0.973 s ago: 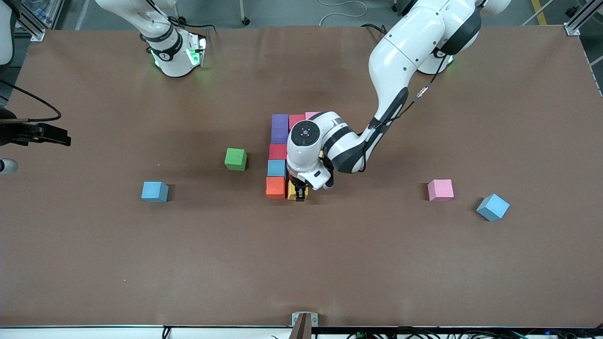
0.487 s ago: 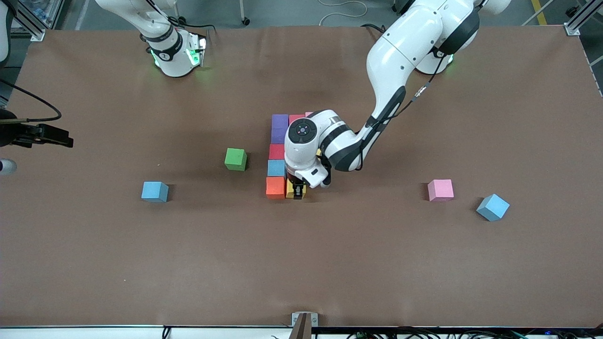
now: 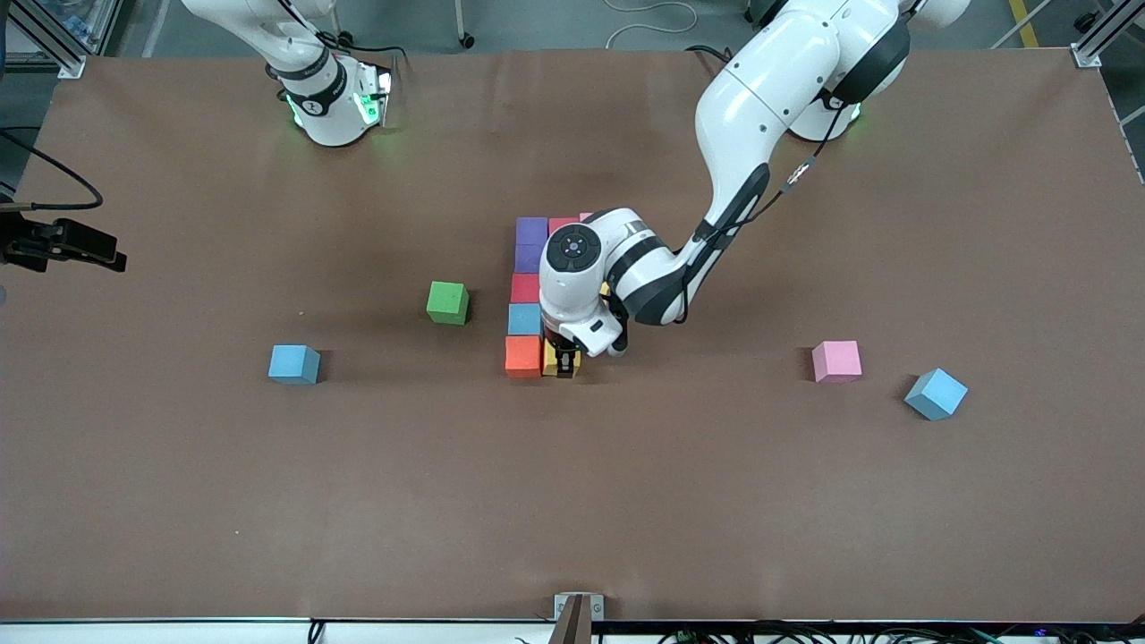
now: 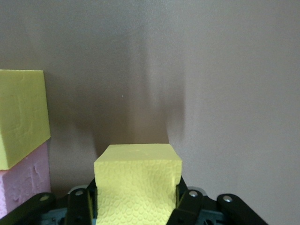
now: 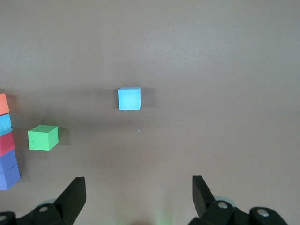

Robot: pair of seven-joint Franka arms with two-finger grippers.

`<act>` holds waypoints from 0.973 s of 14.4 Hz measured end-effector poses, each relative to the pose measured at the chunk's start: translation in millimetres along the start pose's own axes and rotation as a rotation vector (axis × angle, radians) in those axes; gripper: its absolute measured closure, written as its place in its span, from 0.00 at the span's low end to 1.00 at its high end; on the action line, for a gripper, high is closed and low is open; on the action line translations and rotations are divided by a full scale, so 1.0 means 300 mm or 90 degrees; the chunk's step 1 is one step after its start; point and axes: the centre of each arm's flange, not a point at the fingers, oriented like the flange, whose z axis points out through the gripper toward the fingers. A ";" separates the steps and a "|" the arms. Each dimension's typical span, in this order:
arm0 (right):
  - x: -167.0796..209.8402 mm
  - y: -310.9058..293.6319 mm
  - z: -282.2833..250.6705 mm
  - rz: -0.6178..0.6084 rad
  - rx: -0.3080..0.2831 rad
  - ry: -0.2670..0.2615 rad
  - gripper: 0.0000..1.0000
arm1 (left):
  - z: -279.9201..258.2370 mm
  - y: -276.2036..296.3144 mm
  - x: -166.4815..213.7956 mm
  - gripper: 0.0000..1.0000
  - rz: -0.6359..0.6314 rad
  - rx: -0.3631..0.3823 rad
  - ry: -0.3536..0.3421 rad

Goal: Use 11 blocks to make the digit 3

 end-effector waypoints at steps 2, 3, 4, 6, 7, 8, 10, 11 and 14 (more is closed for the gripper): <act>0.000 0.004 0.007 0.001 0.000 -0.003 0.00 | 0.000 0.000 0.000 0.43 0.000 0.000 0.000; 0.000 0.007 0.009 0.002 0.000 -0.004 0.00 | 0.000 0.000 0.000 0.43 0.000 0.000 0.000; -0.001 0.010 0.008 0.003 0.000 -0.003 0.00 | 0.000 0.000 0.000 0.43 0.000 0.000 0.000; -0.003 0.009 0.002 0.003 0.000 -0.001 0.00 | 0.000 0.000 0.000 0.43 0.000 0.000 0.000; -0.005 0.007 -0.001 0.002 0.001 -0.002 0.00 | -0.001 0.000 0.000 0.43 0.000 0.000 0.000; -0.011 0.004 -0.001 0.001 0.001 -0.007 0.00 | -0.001 0.000 0.000 0.43 0.000 0.000 0.001; -0.020 -0.001 0.000 0.000 0.002 -0.017 0.00 | -0.001 0.001 0.000 0.43 0.000 0.000 0.001; -0.021 -0.007 0.000 -0.003 0.002 -0.019 0.00 | -0.001 0.001 0.000 0.43 0.000 0.000 0.001; -0.026 -0.017 -0.002 -0.006 0.003 -0.020 0.00 | -0.002 0.002 0.000 0.43 0.000 0.000 0.001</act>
